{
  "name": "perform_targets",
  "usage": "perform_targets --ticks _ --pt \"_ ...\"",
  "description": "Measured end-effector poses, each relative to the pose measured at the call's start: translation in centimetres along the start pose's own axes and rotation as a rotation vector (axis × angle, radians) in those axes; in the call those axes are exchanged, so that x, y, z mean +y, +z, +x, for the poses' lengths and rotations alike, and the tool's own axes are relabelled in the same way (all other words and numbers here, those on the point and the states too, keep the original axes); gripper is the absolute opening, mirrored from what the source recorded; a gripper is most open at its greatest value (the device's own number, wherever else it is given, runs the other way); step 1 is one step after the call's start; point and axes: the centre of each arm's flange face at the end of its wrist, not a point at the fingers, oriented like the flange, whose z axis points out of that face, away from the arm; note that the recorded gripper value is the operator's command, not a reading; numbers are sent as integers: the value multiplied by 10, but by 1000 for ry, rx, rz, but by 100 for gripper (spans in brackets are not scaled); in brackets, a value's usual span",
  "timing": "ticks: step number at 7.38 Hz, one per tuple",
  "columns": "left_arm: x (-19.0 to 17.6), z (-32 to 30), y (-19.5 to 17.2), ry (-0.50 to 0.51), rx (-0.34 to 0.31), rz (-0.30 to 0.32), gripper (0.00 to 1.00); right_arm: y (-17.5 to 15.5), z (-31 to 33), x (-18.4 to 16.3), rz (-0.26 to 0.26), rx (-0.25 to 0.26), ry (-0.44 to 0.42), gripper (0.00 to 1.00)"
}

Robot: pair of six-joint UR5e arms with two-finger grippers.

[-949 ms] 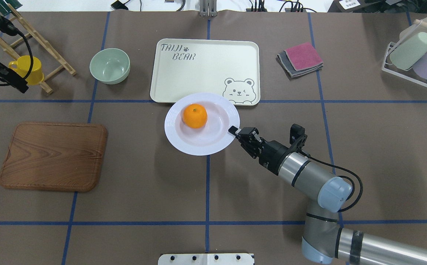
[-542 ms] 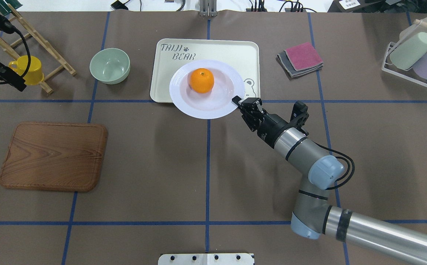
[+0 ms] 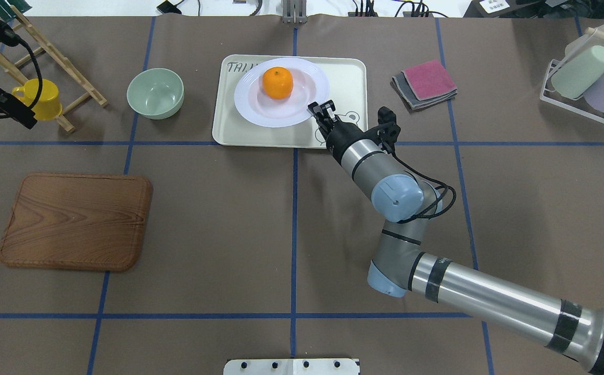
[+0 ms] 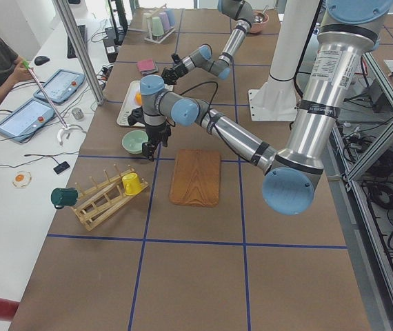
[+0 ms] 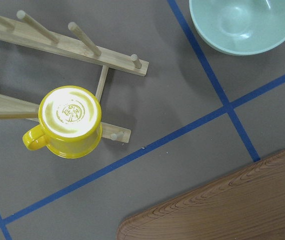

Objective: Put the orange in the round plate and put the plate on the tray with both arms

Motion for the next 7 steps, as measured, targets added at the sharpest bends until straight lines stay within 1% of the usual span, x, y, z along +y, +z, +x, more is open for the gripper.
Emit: perform_targets --ticks 1,3,5,6,7 --pt "0 2 -2 1 1 2 100 4 8 2 23 12 28 0" --pt "0 4 -6 4 1 8 100 4 16 9 35 16 55 99" --pt "0 5 -7 4 0 10 100 -3 16 9 28 10 64 100" --pt "0 5 -7 4 0 10 100 -19 19 5 11 5 68 100" --pt "0 5 -7 4 0 10 100 -45 21 2 -18 -3 76 100"
